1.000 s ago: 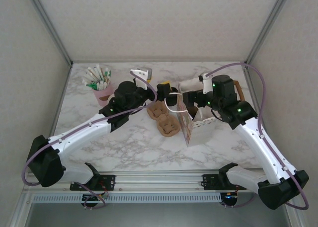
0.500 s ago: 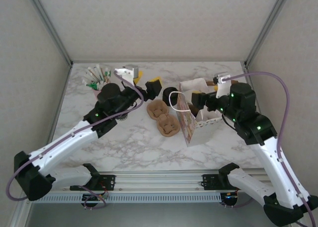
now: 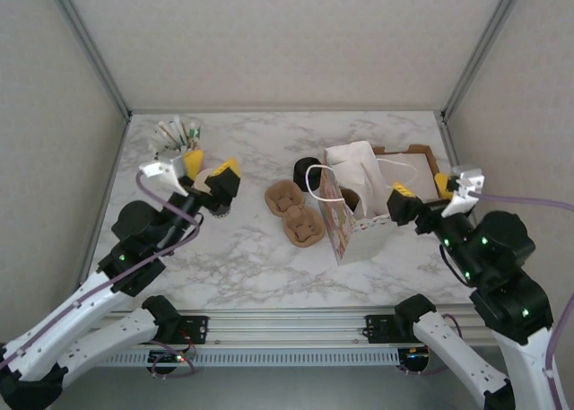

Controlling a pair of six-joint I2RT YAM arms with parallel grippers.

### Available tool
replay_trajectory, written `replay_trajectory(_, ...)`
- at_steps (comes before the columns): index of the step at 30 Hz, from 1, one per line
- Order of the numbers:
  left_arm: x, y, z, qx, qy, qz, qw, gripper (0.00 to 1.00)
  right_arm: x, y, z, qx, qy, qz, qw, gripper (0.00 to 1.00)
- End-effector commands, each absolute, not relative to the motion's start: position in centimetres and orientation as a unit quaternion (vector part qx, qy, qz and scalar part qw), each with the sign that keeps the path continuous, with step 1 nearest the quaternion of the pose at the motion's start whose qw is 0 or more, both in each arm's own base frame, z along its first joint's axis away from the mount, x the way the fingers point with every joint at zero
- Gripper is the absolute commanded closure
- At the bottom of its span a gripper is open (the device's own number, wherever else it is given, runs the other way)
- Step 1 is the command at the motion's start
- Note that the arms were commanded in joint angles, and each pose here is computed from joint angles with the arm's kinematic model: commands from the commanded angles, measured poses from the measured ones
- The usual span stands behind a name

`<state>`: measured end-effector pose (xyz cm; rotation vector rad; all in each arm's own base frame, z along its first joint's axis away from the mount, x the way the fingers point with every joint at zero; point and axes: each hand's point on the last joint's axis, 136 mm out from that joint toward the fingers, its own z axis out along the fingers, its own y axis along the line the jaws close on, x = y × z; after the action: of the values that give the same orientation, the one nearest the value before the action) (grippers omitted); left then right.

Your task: Pack the takeout coffee

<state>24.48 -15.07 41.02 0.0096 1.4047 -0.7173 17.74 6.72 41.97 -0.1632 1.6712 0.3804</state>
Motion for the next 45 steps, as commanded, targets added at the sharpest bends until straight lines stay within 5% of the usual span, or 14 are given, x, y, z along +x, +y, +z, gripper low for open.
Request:
replay_trajectory(1,24.4,-13.2,38.5,-0.031,0.653,-0.294,0.698,0.00,17.4,5.1,40.4,-0.042,0.746,0.143,0.648,0.01)
replay_trajectory(20,28.4,-10.2,30.9,-0.095,0.712,-0.209,0.664,0.00,21.6,4.0,36.4,0.009,0.806,0.052,0.590,0.01)
replay_trajectory(30,28.2,-1.8,29.0,-0.225,0.674,-0.147,0.688,0.00,25.0,1.1,37.0,0.089,0.810,0.019,0.579,0.01)
replay_trajectory(45,27.4,5.2,21.8,-0.325,0.661,-0.035,0.675,0.00,27.8,-7.0,28.6,0.260,0.765,0.020,0.588,0.01)
